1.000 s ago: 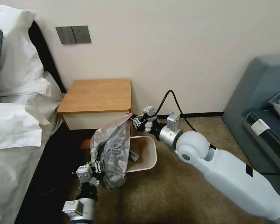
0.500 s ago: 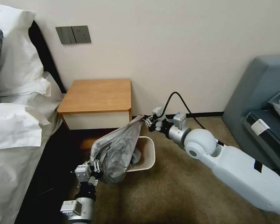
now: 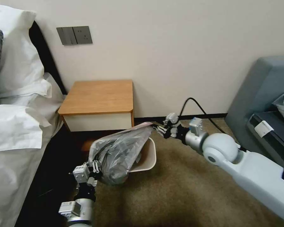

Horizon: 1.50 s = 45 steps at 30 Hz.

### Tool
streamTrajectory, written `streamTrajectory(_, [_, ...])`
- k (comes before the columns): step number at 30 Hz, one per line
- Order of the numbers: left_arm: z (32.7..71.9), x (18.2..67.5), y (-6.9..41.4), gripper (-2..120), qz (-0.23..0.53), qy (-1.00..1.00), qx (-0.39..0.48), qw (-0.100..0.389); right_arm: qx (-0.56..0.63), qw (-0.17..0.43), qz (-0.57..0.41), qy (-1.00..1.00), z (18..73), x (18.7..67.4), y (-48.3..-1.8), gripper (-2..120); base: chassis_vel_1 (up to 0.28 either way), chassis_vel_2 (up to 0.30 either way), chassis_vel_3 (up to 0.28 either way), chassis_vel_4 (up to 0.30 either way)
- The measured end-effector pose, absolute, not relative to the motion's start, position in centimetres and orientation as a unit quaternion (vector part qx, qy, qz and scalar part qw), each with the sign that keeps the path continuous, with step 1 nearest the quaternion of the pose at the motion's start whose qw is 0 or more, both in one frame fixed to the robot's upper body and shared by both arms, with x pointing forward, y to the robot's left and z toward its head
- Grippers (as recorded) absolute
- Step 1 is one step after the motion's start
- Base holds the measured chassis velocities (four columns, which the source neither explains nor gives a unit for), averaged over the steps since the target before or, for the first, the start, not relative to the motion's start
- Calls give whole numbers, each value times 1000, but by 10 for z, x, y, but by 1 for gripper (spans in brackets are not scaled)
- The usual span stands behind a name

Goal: Pick up the garbage bag from the table and place it over the trash can.

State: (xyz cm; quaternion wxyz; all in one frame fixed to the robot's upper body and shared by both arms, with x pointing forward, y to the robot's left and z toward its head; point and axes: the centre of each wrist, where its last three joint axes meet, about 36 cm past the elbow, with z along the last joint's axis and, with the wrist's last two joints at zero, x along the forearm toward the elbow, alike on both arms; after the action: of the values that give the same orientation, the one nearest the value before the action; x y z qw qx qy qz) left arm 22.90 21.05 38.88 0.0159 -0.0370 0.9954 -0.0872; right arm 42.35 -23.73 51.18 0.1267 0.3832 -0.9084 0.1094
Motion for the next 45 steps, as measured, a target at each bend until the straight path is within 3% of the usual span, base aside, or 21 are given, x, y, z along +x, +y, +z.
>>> streamTrajectory(9, [390, 233, 208, 7, -97, 994, -45, 19, 398, 110, 93, -906, 530, 396, -236, 81, 0, 0, 0, 0])
streamTrajectory(10, [390, 234, 208, 7, -97, 994, -46, 19, 399, 107, 79, -907, 534, 390, -232, 84, 0, 0, 0, 0])
streamTrajectory(11, [390, 236, 212, 7, -100, 993, -55, 20, 392, 103, -3, -914, 554, 363, -212, 98, 0, 0, 0, 0])
streamTrajectory(13, [390, 237, 213, 7, -101, 993, -57, 21, 374, 112, -55, -919, 564, 344, -199, 100, 0, 0, 0, 0])
streamTrajectory(18, [391, 244, 212, 7, -105, 992, -60, 28, 318, 211, -165, -909, 571, 303, -166, 100, 0, 0, 0, 0])
streamTrajectory(22, [394, 250, 209, 7, -114, 991, -64, 37, 329, 237, -183, -896, 558, 296, -153, 96, 0, 0, 0, 0])
streamTrajectory(42, [401, 247, 206, 7, -138, 988, -62, 34, 342, 229, -183, -893, 506, 334, -114, 92, 0, 0, 0, 0])
streamTrajectory(45, [400, 246, 206, 7, -137, 988, -62, 32, 345, 224, -180, -893, 507, 334, -114, 79, 0, 0, 0, 0])
